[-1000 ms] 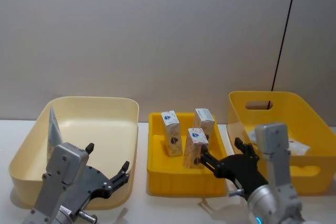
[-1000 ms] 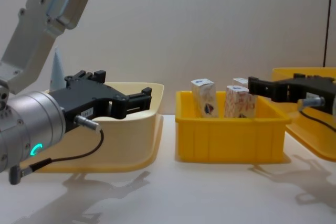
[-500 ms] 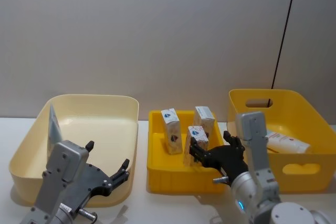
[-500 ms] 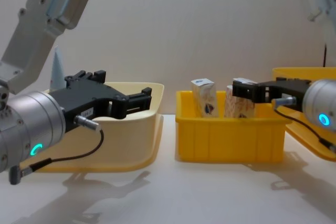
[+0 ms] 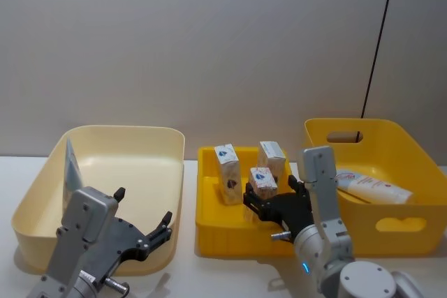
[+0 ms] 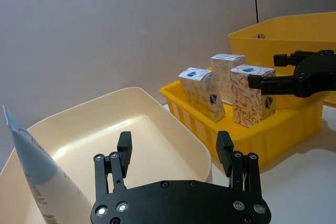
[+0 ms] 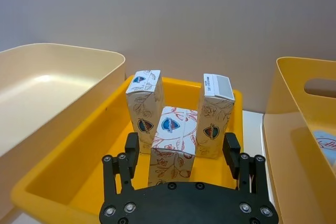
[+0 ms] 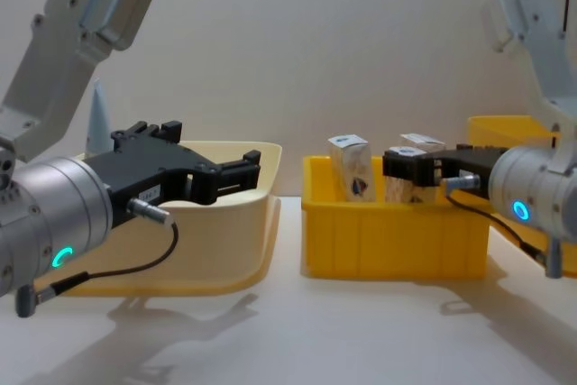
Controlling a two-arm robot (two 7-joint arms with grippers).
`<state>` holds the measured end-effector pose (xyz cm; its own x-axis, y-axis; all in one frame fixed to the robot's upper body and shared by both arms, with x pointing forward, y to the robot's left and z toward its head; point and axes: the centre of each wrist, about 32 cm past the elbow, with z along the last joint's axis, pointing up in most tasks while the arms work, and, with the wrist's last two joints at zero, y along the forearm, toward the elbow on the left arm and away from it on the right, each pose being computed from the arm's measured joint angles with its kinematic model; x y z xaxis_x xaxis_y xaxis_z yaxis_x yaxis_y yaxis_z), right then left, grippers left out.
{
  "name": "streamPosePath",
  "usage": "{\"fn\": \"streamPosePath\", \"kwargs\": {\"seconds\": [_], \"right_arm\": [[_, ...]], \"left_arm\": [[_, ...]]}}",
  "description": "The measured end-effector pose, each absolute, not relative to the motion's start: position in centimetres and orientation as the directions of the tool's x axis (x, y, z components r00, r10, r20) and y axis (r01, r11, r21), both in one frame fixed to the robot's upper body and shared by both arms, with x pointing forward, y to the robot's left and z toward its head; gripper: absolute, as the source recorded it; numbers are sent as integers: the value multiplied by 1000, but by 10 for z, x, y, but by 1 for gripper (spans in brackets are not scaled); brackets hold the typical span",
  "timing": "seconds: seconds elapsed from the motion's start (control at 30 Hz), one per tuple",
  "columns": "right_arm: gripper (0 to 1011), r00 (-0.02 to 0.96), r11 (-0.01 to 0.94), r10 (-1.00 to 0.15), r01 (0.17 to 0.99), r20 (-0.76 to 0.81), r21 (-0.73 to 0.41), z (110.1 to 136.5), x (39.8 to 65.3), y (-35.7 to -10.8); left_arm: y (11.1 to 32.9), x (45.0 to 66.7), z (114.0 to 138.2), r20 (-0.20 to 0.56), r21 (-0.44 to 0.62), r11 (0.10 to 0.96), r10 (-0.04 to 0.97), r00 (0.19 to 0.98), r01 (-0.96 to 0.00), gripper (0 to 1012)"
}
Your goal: Bimanual collaborative sorting of washing and personal care products
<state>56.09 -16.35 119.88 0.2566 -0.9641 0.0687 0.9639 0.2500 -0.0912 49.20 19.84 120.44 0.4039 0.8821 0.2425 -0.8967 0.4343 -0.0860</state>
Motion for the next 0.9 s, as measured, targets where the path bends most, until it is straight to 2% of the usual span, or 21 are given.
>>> {"fn": "streamPosePath", "kwargs": {"seconds": [0.13, 0.3, 0.33, 0.43, 0.47, 0.63, 0.9], "right_arm": [[941, 254, 248, -965, 964, 70, -95, 1198, 563, -162], [810, 251, 243, -965, 965, 71, -100, 1197, 565, -160], [753, 251, 243, -965, 965, 71, -102, 1197, 565, -159], [699, 250, 242, -966, 965, 72, -103, 1197, 566, -158], [643, 249, 241, -966, 965, 72, -104, 1197, 566, -158], [485, 248, 240, -966, 965, 73, -106, 1196, 567, -157], [460, 247, 239, -966, 965, 73, -107, 1196, 567, -157]], "left_arm": [[198, 492, 1204, 242, -86, 434, 882, 404, -897, 1000], [198, 492, 1204, 242, -86, 434, 882, 404, -897, 1000], [198, 492, 1204, 242, -86, 434, 882, 404, -897, 1000], [198, 492, 1204, 242, -86, 434, 882, 404, -897, 1000], [198, 492, 1204, 242, -86, 434, 882, 404, -897, 1000], [198, 492, 1204, 242, -86, 434, 882, 404, -897, 1000], [198, 492, 1204, 242, -86, 434, 882, 404, -897, 1000]]}}
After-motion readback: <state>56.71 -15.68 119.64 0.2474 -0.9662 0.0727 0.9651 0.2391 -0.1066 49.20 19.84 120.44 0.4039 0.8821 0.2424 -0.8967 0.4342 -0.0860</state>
